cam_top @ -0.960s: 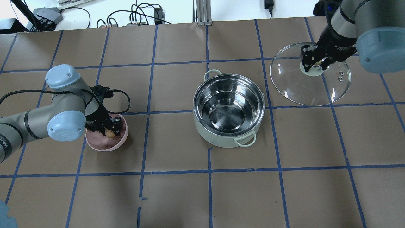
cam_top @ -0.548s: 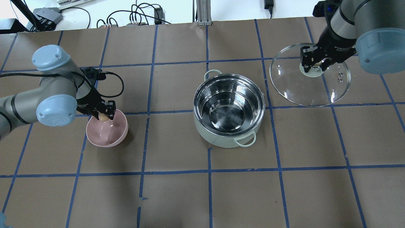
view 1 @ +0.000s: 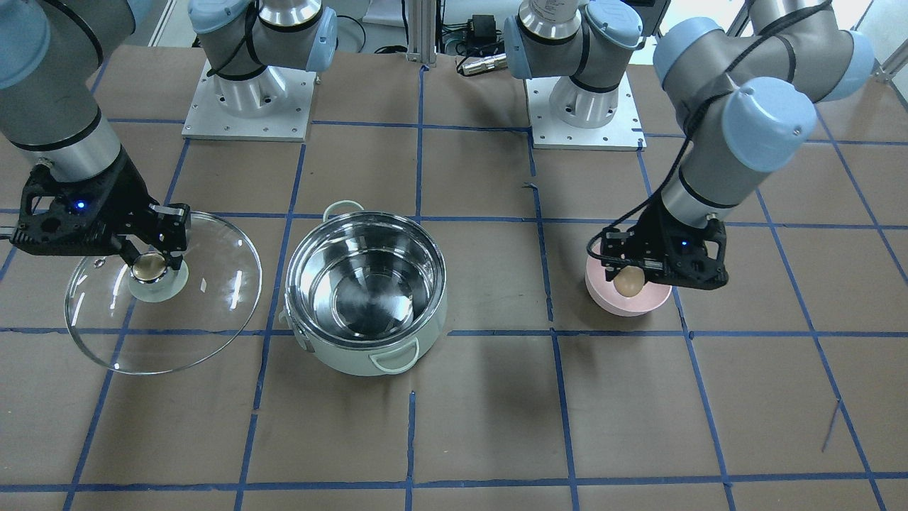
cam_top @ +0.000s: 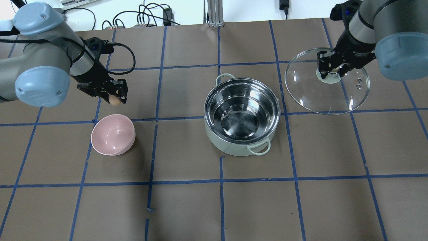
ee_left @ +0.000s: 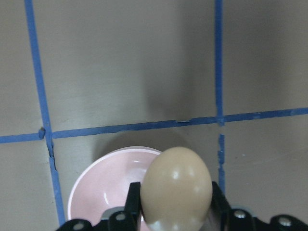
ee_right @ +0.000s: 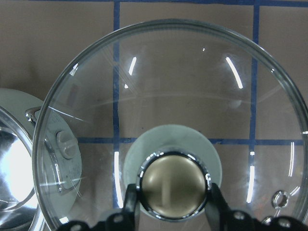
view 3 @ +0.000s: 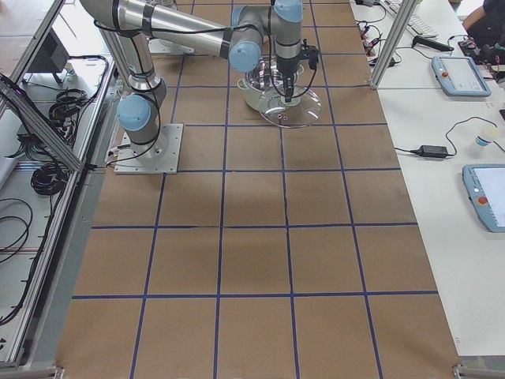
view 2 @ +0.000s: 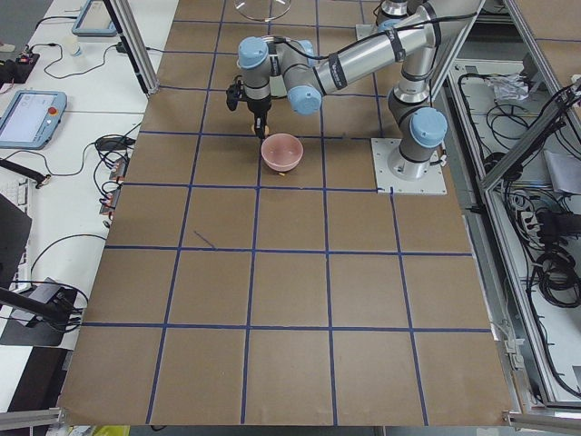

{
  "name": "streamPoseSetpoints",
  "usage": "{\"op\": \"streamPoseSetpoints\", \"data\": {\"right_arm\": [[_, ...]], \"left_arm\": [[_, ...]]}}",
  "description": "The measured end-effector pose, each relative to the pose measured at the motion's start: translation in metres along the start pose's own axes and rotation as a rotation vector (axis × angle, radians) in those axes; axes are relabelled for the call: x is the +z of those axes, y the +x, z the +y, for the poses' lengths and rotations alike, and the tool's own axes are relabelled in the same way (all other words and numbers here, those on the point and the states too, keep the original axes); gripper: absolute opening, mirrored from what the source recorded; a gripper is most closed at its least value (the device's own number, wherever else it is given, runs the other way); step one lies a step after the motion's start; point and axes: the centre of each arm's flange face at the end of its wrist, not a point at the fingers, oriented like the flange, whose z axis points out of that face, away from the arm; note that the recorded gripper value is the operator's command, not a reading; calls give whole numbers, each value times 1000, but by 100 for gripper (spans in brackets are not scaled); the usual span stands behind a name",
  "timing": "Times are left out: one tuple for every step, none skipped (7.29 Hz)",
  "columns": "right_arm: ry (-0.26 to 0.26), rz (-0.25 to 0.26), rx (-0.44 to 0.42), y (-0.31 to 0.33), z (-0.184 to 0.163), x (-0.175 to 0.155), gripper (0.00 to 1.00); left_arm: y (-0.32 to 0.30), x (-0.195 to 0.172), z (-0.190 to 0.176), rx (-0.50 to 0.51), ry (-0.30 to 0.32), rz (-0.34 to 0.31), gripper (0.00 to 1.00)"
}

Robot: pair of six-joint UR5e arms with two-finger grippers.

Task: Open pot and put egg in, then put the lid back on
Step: 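Lift the egg from the bowl with the left gripper and carry it over the pot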

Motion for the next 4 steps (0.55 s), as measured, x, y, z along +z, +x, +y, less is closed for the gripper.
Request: {"op": "streamPoseSetpoints", "data": {"right_arm": [[0, 0, -1, 0, 0, 0, 26], [0, 0, -4, 0, 0, 0, 26], [0, 1, -10, 1, 0, 1, 26], [0, 2, -14, 2, 0, 1, 26]], "left_arm": [[52, -17, -3, 24, 37, -2, 3], [108, -30, -5, 35, 68, 4, 3], [157, -29, -5, 59, 83, 13, 4], [197, -16, -6, 101, 100, 22, 4]]}}
